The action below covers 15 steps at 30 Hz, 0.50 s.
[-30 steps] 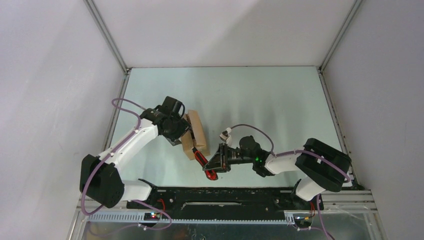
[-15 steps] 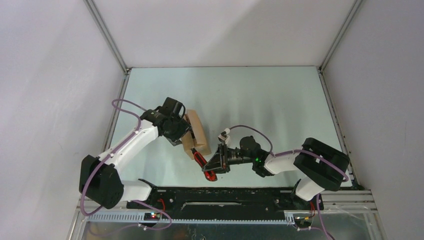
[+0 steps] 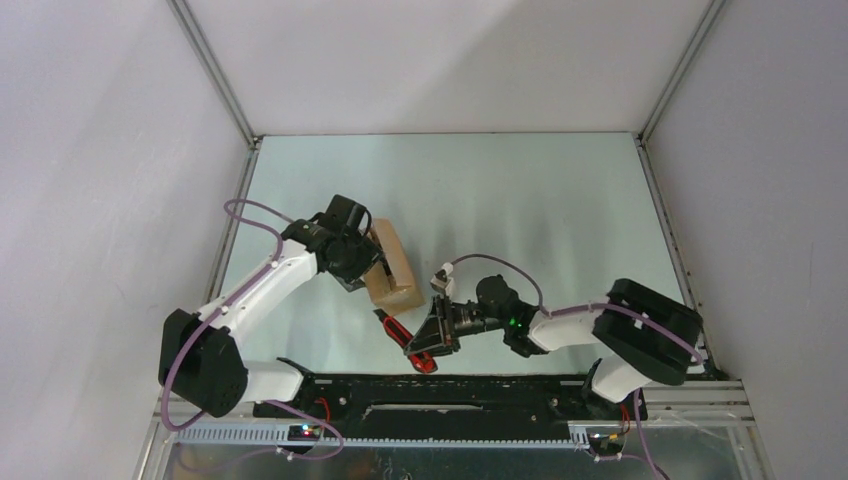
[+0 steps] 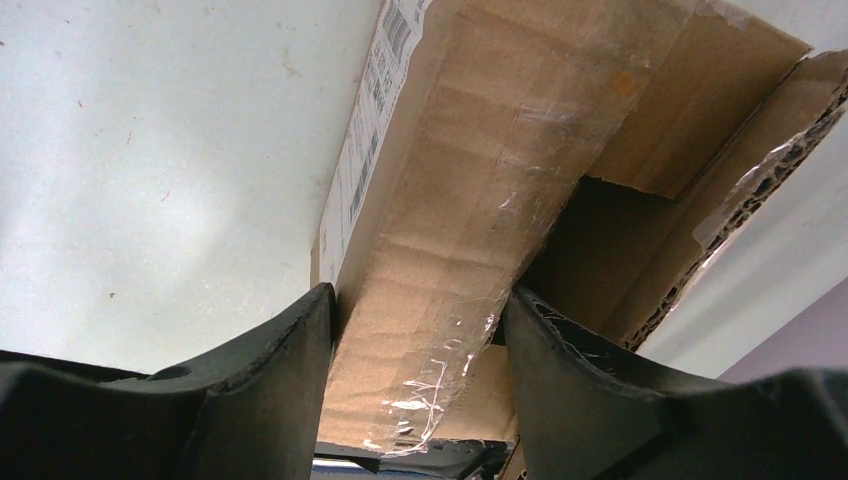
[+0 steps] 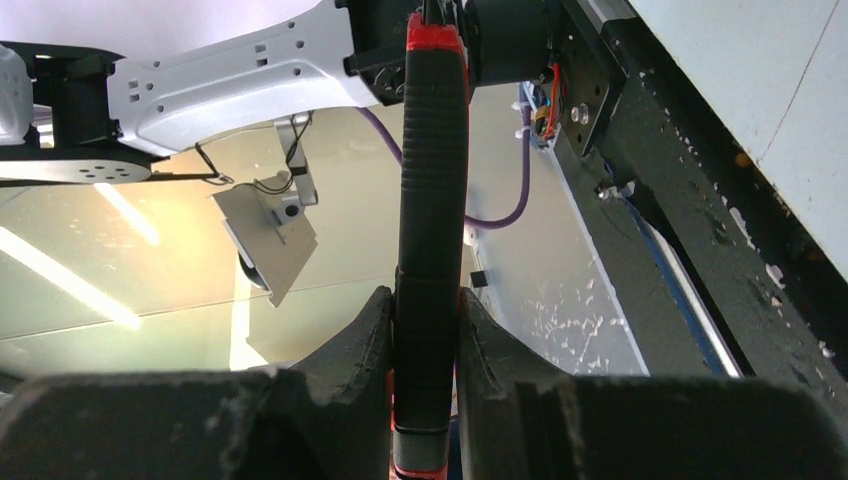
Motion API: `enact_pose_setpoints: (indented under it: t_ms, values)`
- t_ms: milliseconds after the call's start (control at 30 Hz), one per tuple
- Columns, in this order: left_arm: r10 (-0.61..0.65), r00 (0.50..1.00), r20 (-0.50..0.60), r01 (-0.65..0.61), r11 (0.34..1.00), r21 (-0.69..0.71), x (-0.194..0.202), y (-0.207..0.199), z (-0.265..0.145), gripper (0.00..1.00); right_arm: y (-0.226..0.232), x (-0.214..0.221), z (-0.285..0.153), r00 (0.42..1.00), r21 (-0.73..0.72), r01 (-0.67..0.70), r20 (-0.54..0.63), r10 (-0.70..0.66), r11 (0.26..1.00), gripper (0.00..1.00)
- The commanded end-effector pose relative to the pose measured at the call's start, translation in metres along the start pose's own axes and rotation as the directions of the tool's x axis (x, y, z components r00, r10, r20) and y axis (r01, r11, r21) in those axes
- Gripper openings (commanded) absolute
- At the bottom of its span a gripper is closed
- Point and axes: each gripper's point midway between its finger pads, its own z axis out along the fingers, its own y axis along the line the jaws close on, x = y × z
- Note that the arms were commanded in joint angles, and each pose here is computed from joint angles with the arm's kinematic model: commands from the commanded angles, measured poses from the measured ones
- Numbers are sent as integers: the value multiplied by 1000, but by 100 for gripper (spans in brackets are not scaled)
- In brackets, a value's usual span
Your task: Unpack the express box
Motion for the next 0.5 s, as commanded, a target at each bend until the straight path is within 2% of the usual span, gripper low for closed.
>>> enact_pose_setpoints:
  t_ms: [0, 200, 333, 467]
  values:
    - [9, 1000, 20, -10, 1000, 12, -2, -3, -6, 65, 19, 1, -16, 991, 1, 128, 40, -128, 992, 0]
    - [53, 998, 45, -55, 997, 46, -9, -11, -24, 77, 3, 6, -46, 967, 191, 220, 88, -240, 956, 0]
    - [84, 994, 75, -87, 996, 25, -16, -8, -32, 79, 3, 12, -76, 940, 288, 263, 141, -312, 921, 0]
    - [106, 990, 92, -105, 994, -11, -20, -2, -34, 86, -8, 4, -117, 902, 477, 238, 214, -375, 846, 0]
